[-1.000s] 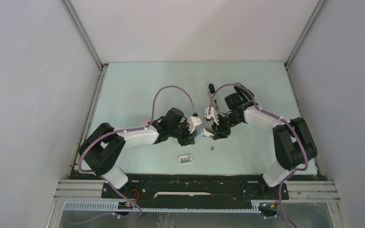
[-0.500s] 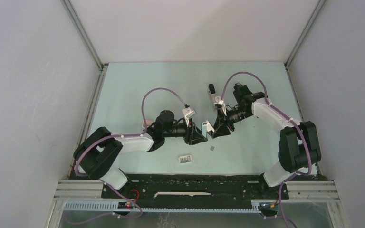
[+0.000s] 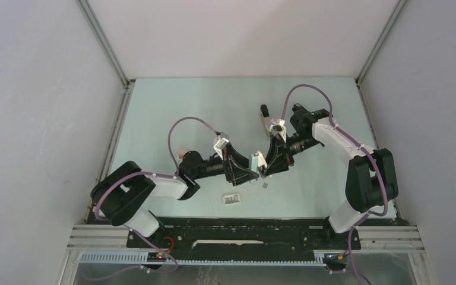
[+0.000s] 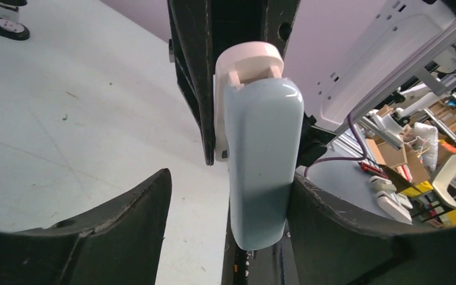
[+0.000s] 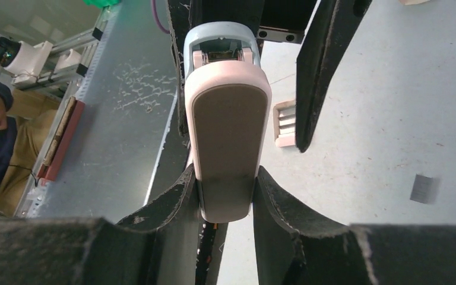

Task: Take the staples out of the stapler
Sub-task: Unload the staple at the center of the board, then place the stapler at the center of the board.

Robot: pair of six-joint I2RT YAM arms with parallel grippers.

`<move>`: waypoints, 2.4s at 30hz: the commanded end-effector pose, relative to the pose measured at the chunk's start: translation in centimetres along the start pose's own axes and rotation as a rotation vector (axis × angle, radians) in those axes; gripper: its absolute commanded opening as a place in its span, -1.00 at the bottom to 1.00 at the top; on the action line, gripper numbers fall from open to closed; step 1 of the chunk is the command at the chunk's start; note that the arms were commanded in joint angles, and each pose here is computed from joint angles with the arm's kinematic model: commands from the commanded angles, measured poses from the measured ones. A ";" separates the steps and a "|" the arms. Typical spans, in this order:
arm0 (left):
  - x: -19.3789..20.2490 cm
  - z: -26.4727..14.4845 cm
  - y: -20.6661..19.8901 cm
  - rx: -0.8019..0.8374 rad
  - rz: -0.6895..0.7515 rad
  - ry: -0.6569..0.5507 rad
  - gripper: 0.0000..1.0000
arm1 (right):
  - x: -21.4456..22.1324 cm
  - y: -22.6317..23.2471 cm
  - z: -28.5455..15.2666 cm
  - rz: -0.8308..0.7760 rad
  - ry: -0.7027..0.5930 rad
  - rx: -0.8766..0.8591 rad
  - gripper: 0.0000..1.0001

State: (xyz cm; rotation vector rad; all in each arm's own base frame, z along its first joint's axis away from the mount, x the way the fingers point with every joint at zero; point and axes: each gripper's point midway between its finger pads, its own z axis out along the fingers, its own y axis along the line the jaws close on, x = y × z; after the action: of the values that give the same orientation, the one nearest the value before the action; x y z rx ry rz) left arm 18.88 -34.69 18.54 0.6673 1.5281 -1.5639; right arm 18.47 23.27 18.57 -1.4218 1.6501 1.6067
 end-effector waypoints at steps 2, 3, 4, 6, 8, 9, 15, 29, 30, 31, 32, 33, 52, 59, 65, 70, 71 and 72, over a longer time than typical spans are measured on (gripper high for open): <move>-3.4 0.4 -1.2 0.031 0.027 -0.158 0.18 | -0.9 1.1 0.4 0.063 -0.025 -0.036 -1.00; -3.4 0.4 -1.3 0.032 0.026 -0.160 -0.04 | -0.9 0.9 0.4 0.070 -0.024 -0.030 -1.00; -3.5 0.4 -1.4 0.032 0.027 -0.162 -0.25 | -0.8 0.7 0.3 0.077 -0.022 -0.025 -1.00; -3.5 0.1 -1.3 0.020 0.032 -0.170 -0.69 | -0.7 0.3 0.3 0.090 -0.019 -0.013 -0.98; -3.5 -0.1 -1.2 0.011 0.038 -0.172 -0.99 | -0.5 -0.2 0.2 0.106 -0.011 0.003 -0.91; -3.5 -0.2 -1.2 0.009 0.037 -0.170 -1.00 | -0.4 -0.4 0.2 0.110 -0.006 0.015 -0.86; -4.2 -0.9 -1.0 -0.008 0.009 -0.191 -1.00 | -0.2 -1.4 0.5 0.103 0.026 0.097 -0.08; -5.7 -8.3 7.6 -0.407 -0.164 -0.203 -1.00 | -2.8 -3.9 -2.9 -0.029 0.069 0.506 0.99; -5.7 -9.3 9.3 -0.497 -0.200 -0.191 -1.00 | -3.4 -3.8 -3.4 -0.035 0.055 0.535 0.99; -5.9 -10.3 10.9 -0.600 -0.231 -0.178 -1.00 | -3.8 -3.6 -3.7 -0.038 0.041 0.558 0.99; -5.7 -11.5 12.3 -0.711 -0.259 -0.152 -1.00 | -4.4 -3.4 -4.0 -0.042 0.025 0.578 0.99; -5.9 -12.5 13.4 -0.805 -0.255 -0.121 -1.00 | -4.8 -3.0 -4.2 -0.041 0.011 0.592 0.99; -10.3 -23.3 25.7 -1.535 -0.417 0.197 -1.00 | -5.7 -1.2 -5.9 -0.107 -0.097 0.664 0.99; -9.1 -25.3 28.9 -1.587 -0.487 0.290 -1.00 | -5.3 -1.4 -5.5 -0.111 -0.076 0.657 0.99; -9.3 -26.3 30.1 -1.612 -0.513 0.310 -0.27 | -5.2 -1.5 -5.7 -0.109 -0.076 0.661 0.99; -9.9 -27.6 30.4 -1.636 -0.537 0.305 0.13 | -5.2 -1.5 -5.8 -0.103 -0.079 0.660 0.99; -10.1 -27.8 30.3 -1.638 -0.539 0.299 0.17 | -5.1 -1.5 -5.8 -0.102 -0.080 0.660 0.99; -10.5 -28.0 30.1 -1.639 -0.536 0.293 0.21 | -5.2 -1.5 -5.9 -0.102 -0.082 0.659 0.99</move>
State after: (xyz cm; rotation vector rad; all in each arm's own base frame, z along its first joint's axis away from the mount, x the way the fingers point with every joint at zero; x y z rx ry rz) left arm 43.60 -4.47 5.67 -0.5069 2.6616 -0.0903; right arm 23.48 20.18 23.03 -1.0504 1.8238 0.9247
